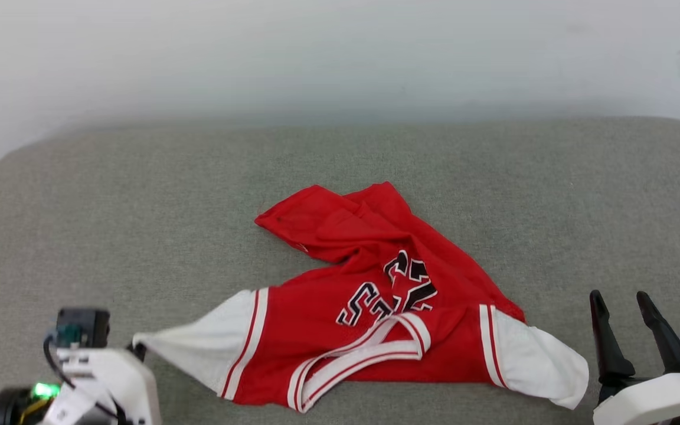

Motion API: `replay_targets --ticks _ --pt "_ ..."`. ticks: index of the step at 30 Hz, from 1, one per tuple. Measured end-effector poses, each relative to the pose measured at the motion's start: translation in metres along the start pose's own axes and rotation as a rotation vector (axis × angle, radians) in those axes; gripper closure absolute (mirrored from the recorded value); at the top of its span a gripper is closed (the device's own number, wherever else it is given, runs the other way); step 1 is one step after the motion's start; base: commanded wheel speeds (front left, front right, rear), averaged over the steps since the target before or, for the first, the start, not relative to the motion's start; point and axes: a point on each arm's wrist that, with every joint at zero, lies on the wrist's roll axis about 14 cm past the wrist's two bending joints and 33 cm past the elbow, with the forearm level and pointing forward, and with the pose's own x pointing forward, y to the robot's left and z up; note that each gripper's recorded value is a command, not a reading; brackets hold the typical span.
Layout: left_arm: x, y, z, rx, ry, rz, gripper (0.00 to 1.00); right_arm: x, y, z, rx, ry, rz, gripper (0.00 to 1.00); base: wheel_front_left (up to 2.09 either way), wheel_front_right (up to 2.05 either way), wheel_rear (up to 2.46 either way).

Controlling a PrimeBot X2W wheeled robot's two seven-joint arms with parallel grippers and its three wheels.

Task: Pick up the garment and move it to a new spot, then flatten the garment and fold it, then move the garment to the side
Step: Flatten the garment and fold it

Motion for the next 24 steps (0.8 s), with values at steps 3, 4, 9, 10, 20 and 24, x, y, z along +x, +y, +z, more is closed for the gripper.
replay_targets --ticks 3,4,9,10,20,24 --pt "-0.015 0.007 -0.033 -0.058 0.066 0.036 1.00 -0.001 0.002 0.003 -0.001 -0.006 0.007 0.00 0.00 0.00 0.00" --pt "-0.019 0.008 -0.042 -0.078 0.083 0.043 1.00 -0.002 0.003 0.005 -0.001 -0.008 0.009 0.00 0.00 0.00 0.00" --pt "-0.031 0.003 -0.074 -0.150 0.130 0.052 0.93 -0.008 0.003 0.007 -0.004 -0.006 0.010 0.00 0.00 0.00 0.00" --pt "-0.032 0.002 -0.075 -0.159 0.124 0.052 0.93 -0.009 0.003 0.008 -0.004 -0.008 0.012 0.00 0.00 0.00 0.00" --pt "-0.035 0.011 -0.026 -0.132 -0.136 0.093 0.00 -0.015 0.009 0.019 -0.010 -0.028 0.030 0.00 0.00 0.00 0.00" --pt "-0.039 0.012 0.010 -0.099 -0.295 0.100 0.00 -0.017 0.009 0.020 -0.011 -0.027 0.031 0.00 0.00 0.00 0.00"
